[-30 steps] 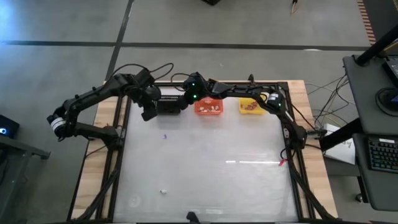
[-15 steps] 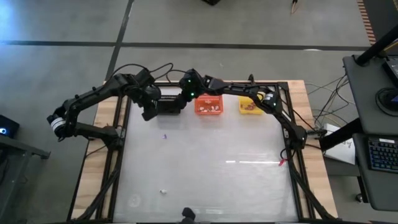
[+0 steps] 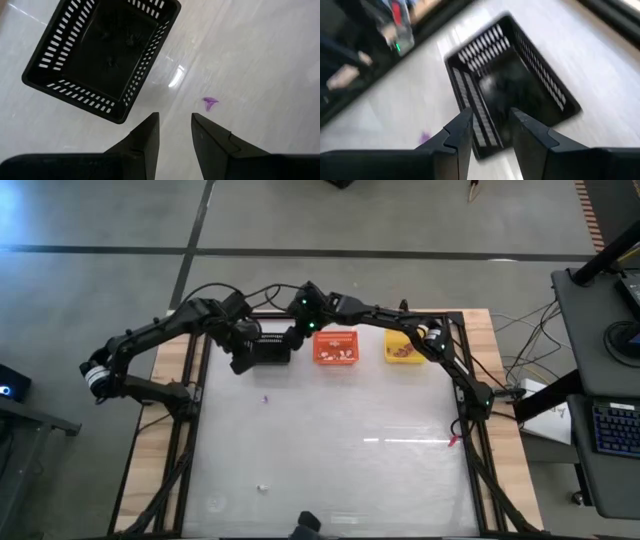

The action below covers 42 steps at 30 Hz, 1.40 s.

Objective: Sort Halloween decoration
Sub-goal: Put the witch hat toy into the yellow bin

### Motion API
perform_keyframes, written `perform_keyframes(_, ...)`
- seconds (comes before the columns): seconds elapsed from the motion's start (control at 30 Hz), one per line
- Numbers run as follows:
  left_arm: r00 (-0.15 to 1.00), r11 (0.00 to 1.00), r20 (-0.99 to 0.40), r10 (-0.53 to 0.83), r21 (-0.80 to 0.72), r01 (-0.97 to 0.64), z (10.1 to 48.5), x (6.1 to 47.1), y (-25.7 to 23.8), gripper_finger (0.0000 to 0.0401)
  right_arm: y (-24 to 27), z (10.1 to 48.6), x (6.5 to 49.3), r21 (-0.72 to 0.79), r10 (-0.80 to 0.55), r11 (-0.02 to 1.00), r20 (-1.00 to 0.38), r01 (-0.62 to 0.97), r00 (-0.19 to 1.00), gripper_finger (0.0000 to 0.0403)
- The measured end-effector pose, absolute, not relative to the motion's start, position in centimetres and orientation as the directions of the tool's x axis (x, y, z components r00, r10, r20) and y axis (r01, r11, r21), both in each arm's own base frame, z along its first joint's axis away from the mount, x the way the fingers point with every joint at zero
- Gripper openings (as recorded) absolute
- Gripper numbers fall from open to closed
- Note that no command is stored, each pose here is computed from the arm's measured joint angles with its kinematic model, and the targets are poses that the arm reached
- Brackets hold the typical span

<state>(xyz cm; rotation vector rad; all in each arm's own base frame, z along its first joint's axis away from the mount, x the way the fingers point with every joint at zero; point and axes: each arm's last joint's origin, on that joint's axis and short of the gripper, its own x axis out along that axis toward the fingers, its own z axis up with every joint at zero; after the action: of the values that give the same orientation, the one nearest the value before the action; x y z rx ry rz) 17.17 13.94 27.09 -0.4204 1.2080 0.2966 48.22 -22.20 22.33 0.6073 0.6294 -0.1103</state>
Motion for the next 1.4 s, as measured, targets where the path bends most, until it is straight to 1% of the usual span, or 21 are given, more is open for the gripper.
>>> perform_keyframes(0.27, 0.300, 0.892, -0.953, -0.028, -0.159, -0.423, 26.3, 17.6, 14.3, 0.0102, -21.2, 24.6, 45.9, 0.418, 0.172, 0.867, -0.762, 0.271, 0.624, 0.0118)
perform_keyframes(0.43, 0.269, 0.885, -0.962, -0.055, -0.171, -0.432, 26.2, 17.3, 14.1, 0.0129, -20.7, 26.3, 45.1, 0.415, 0.196, 0.865, -0.797, 0.282, 0.572, 0.0118)
perform_keyframes(0.6, 0.270, 0.891, -0.961, -0.060, -0.173, -0.419, 26.2, 17.4, 14.0, 0.0161, -20.2, 27.4, 44.0, 0.416, 0.221, 0.861, -0.825, 0.294, 0.519, 0.0118)
perform_keyframes(0.77, 0.298, 0.896, -0.949, -0.100, -0.216, -0.387, 26.2, 17.7, 13.7, 0.0169, -19.5, 28.0, 42.8, 0.405, 0.240, 0.853, -0.865, 0.330, 0.440, 0.0118)
perform_keyframes(0.83, 0.313, 0.872, -0.944, -0.100, -0.235, -0.430, 26.2, 18.0, 13.5, 0.0169, -19.2, 28.1, 42.5, 0.390, 0.233, 0.849, -0.882, 0.356, 0.411, 0.0118)
perform_keyframes(0.93, 0.331, 0.799, -0.939, -0.092, -0.268, -0.538, 25.7, 18.5, 13.3, 0.0169, -18.6, 28.4, 42.2, 0.361, 0.209, 0.837, -0.905, 0.412, 0.370, 0.0118)
perform_keyframes(1.1, 0.302, 0.724, -0.946, -0.119, -0.291, -0.626, 23.9, 18.8, 12.0, 0.0169, -17.4, 28.8, 41.8, 0.314, 0.180, 0.811, -0.937, 0.493, 0.301, 0.0118)
perform_keyframes(1.27, 0.267, 0.719, -0.952, -0.148, -0.289, -0.632, 21.3, 18.7, 10.8, 0.0169, -15.7, 28.8, 41.6, 0.287, 0.197, 0.786, -0.956, 0.547, 0.218, 0.0118)
perform_keyframes(1.4, 0.245, 0.686, -0.956, -0.163, -0.288, -0.668, 19.7, 18.3, 10.3, 0.0169, -14.1, 28.7, 41.6, 0.241, 0.186, 0.777, -0.971, 0.581, 0.153, 0.0118)
